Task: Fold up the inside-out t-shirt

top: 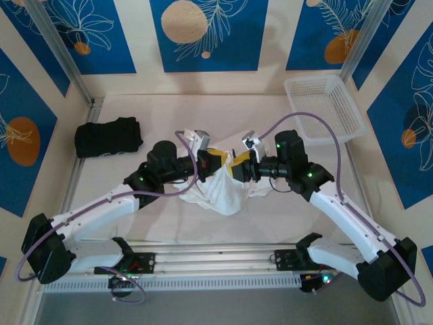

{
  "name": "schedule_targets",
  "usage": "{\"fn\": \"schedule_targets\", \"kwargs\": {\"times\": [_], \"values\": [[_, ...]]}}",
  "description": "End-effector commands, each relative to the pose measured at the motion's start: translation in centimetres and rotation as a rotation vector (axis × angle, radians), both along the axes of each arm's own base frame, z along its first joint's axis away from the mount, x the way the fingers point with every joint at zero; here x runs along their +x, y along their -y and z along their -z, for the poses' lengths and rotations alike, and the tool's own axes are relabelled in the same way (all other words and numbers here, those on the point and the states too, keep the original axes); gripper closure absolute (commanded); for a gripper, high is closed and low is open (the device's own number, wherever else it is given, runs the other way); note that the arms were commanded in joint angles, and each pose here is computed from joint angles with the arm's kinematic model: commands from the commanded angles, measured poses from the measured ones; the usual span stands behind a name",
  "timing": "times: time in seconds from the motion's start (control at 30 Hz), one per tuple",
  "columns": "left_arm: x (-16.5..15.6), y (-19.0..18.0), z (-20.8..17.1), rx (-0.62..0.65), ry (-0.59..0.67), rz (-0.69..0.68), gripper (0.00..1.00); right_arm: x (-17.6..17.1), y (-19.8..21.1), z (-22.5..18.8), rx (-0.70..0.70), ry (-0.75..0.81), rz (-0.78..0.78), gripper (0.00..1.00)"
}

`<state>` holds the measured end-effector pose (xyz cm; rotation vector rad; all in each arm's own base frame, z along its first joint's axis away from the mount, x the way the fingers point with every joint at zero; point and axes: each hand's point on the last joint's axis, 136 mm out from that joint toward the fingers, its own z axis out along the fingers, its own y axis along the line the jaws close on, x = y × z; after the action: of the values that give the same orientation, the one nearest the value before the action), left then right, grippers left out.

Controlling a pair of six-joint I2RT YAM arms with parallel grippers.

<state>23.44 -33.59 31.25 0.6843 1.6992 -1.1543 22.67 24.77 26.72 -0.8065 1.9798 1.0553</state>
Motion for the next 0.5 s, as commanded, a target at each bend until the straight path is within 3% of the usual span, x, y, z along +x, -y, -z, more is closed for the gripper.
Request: {"fn": "schedule_targets", "kwargs": {"times": [0.0, 0.17, 0.47], "values": [[-0.1, 0.2, -1.4, -0.01, 0.036, -0.003, 0.98, -0.5, -0.5, -1.7, 0.033, 0.056, -0.041, 0.55], [0.0, 0.2, -1.4, -0.008, 0.039, -0.01, 0.98, -1.1, 0.3, -1.3, 0.031, 0.051, -0.026, 0.68], [0.0, 0.3, -1.5, -0.014, 0.032, -0.006, 0.98, -1.8, 0.6, 0.7, 0.028, 0.008, -0.027, 0.68]]}}
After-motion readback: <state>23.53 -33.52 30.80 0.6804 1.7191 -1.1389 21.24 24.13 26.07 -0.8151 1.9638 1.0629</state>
